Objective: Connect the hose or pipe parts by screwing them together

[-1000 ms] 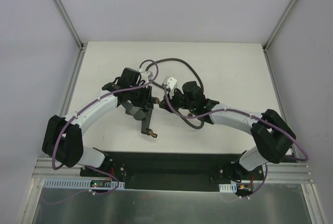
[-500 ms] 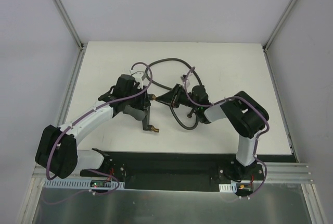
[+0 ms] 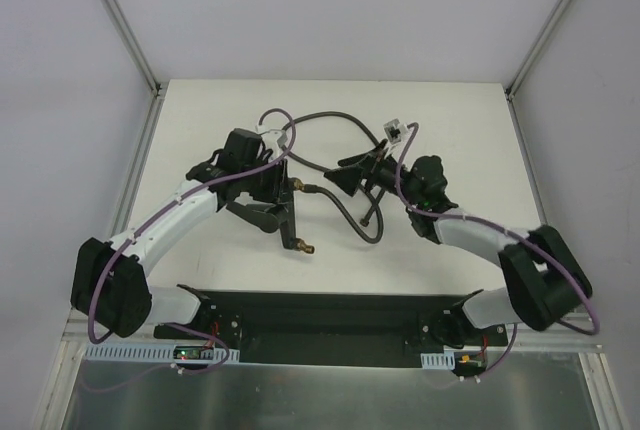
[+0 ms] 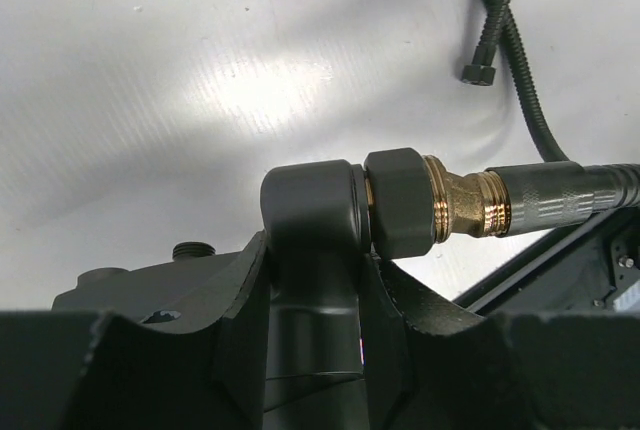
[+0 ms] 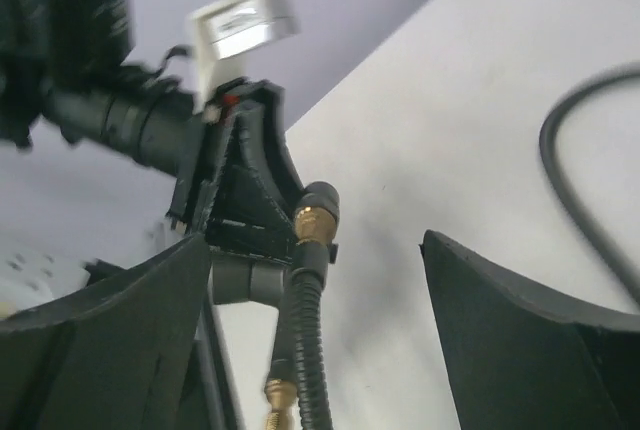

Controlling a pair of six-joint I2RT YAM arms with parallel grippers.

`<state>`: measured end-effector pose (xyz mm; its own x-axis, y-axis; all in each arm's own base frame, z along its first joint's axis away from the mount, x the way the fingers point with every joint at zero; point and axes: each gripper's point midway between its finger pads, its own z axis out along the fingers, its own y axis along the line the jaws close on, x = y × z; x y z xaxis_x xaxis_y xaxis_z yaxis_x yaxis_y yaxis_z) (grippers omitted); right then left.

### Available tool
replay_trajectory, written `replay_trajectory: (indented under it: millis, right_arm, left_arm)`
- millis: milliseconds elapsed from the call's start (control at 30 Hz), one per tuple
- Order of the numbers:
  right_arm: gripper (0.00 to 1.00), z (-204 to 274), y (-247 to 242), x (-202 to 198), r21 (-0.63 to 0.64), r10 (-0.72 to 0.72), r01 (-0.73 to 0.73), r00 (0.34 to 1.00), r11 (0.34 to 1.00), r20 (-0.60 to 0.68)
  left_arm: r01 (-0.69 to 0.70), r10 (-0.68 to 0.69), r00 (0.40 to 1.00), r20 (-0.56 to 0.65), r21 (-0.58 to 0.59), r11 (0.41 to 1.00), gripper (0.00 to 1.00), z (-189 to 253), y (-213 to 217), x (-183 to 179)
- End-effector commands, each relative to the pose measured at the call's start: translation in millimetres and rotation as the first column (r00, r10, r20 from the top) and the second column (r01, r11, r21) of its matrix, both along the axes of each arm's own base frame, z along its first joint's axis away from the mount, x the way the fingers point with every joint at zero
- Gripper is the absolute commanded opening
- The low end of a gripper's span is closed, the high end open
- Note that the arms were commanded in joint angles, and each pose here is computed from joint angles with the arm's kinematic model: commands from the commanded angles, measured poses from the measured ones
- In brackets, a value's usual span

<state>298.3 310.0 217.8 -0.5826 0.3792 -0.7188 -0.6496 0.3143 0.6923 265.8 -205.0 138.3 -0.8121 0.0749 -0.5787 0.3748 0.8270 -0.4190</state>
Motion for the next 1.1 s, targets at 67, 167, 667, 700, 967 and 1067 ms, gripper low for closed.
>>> replay_trajectory:
  millis: [67,167,667,700,967,1067]
  right_arm:
    - [0.86,14,1,-41,-0.510,0.310,0.215,0.583,0.833,0.751]
    - [0.84,7,10,-55,-0.613,0.486,0.291,0.405,0.735,0.774]
    - [0.67,-36,32,-45,-0.743,0.818,0.548,0.170,0.385,0.549]
    - [0.67,-36,35,-45,-0.742,0.826,0.553,0.160,0.379,0.541]
    - [0.32,-57,54,-47,-0.756,0.865,0.573,0.150,0.318,0.478]
    - [0.11,-61,60,-47,-0.773,0.843,0.554,0.216,0.311,0.493]
  left_arm:
    - [0.101,-0.105,0.994,-0.033,-0.102,0.990,0.00,48,-23,2]
    - [0.111,-0.120,0.989,-0.088,-0.096,0.989,0.00,45,-25,-1]
    - [0.143,-0.156,0.962,-0.224,-0.073,0.987,0.00,31,-25,-14]
    - [0.146,-0.160,0.960,-0.229,-0.075,0.986,0.00,31,-25,-15]
    - [0.158,-0.178,0.954,-0.243,-0.099,0.982,0.00,34,-29,-18]
    - [0.156,-0.179,0.955,-0.238,-0.113,0.981,0.00,39,-30,-18]
